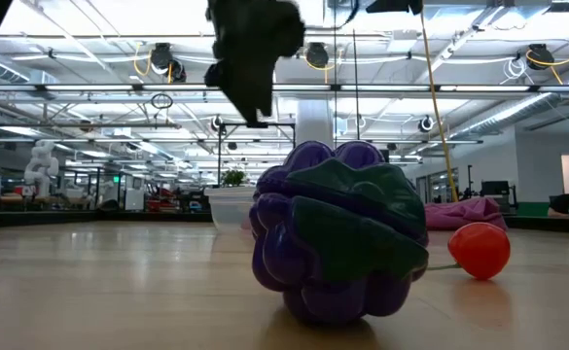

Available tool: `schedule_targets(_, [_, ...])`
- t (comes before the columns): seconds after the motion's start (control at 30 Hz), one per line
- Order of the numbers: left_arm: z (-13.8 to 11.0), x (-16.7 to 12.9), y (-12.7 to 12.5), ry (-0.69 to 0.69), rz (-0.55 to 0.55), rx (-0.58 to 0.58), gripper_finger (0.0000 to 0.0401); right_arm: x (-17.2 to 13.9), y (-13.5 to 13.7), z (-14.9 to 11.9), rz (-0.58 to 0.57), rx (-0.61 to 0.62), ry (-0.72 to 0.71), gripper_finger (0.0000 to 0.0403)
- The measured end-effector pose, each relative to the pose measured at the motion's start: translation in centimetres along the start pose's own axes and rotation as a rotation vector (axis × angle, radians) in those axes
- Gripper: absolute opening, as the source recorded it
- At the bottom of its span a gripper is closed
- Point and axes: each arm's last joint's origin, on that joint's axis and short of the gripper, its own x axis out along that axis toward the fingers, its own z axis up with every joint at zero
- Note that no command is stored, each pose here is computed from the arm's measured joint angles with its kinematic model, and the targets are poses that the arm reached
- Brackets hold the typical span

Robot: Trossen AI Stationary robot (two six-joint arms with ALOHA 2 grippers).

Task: Pick and placing Produce into tupperware
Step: Put the right strawberry into the transparent bin

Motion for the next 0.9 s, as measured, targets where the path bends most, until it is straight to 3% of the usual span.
schedule_targets(0.17, [-2.5, 0.1, -5.5, -0.029, -0.06, 0.117, 0.0198, 0.0, 0.6, -0.4, 0.034, 0.029, 0.042, 0.0304])
schedule_targets(0.33, [-5.1, -0.4, -7.7, -0.024, 0.022, 0.122, 0.0198, -0.1, 3.0, -1.8, 0.224, 0.003, 0.193, 0.0304])
schedule_targets(0.63, [-7.4, -1.3, -6.4, 0.061, 0.305, 0.114, 0.0198, 0.5, 9.0, -6.9, 0.448, -0.005, 0.427, 0.0304])
schedule_targets(0.9, [-7.6, -3.5, -3.2, 0.043, 0.392, 0.08, 0.0198, 2.1, 11.0, -13.1, 0.369, -0.029, 0.565, 0.0304])
